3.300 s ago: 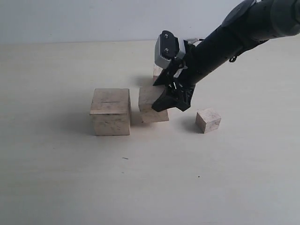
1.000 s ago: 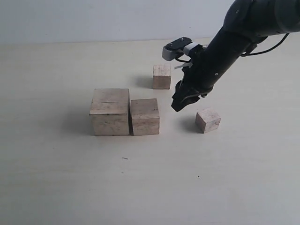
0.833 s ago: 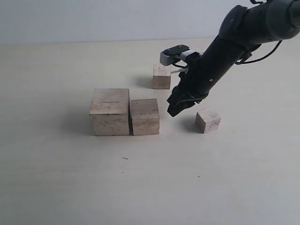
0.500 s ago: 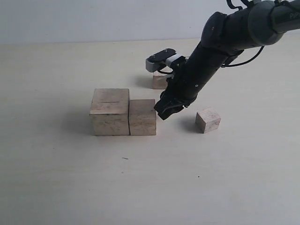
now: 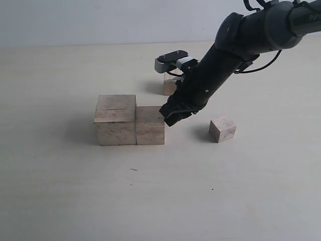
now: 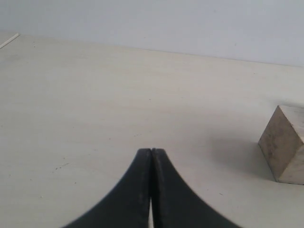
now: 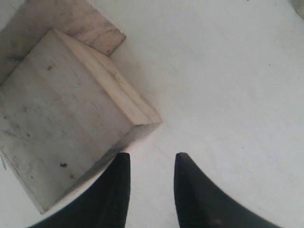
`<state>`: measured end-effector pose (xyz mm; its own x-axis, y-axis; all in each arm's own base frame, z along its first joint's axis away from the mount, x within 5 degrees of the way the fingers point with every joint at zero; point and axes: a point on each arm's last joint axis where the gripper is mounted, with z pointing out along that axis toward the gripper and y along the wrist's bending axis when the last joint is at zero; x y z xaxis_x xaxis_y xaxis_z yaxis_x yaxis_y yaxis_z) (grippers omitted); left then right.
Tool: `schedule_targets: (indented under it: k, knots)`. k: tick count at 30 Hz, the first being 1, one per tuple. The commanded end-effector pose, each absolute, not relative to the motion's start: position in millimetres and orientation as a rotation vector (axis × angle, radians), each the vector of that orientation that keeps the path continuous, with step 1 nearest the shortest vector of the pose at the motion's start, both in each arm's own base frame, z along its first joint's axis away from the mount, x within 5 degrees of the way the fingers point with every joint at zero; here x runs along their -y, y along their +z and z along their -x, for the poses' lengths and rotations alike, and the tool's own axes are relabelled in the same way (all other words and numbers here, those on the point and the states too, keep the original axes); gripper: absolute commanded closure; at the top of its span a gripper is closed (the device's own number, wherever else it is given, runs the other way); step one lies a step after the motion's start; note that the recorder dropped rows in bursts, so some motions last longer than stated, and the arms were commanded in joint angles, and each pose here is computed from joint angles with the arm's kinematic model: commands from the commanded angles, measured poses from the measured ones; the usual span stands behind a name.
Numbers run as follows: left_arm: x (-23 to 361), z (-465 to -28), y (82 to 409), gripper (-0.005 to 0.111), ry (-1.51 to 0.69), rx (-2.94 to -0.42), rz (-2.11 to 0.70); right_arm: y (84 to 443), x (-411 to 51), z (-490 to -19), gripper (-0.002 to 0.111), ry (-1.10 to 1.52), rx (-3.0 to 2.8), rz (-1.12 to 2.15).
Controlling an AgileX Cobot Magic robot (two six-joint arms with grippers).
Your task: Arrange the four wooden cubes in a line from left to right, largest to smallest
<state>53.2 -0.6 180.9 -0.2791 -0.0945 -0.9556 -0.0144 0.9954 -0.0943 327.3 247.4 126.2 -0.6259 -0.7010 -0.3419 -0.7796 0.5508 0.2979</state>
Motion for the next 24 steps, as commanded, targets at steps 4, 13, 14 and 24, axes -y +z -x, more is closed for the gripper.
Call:
schedule_targets:
  k: [4,13,14,24]
  knots:
    - [1,-53,181,0.107,-0.088,-1.839,0.076,129,-247,-327,0.077,0.644,-2.603,1.248]
    - [1,-53,181,0.107,-0.088,-1.839,0.076,184,-230,-326,0.077,0.408,-2.536,1.239]
    - [1,-53,181,0.107,-0.088,-1.839,0.076,191,-228,-328,0.077,0.375,-2.538,1.164]
    - [1,-53,181,0.107,-0.088,-1.839,0.076,224,-242,-332,0.102,0.432,-2.535,0.717]
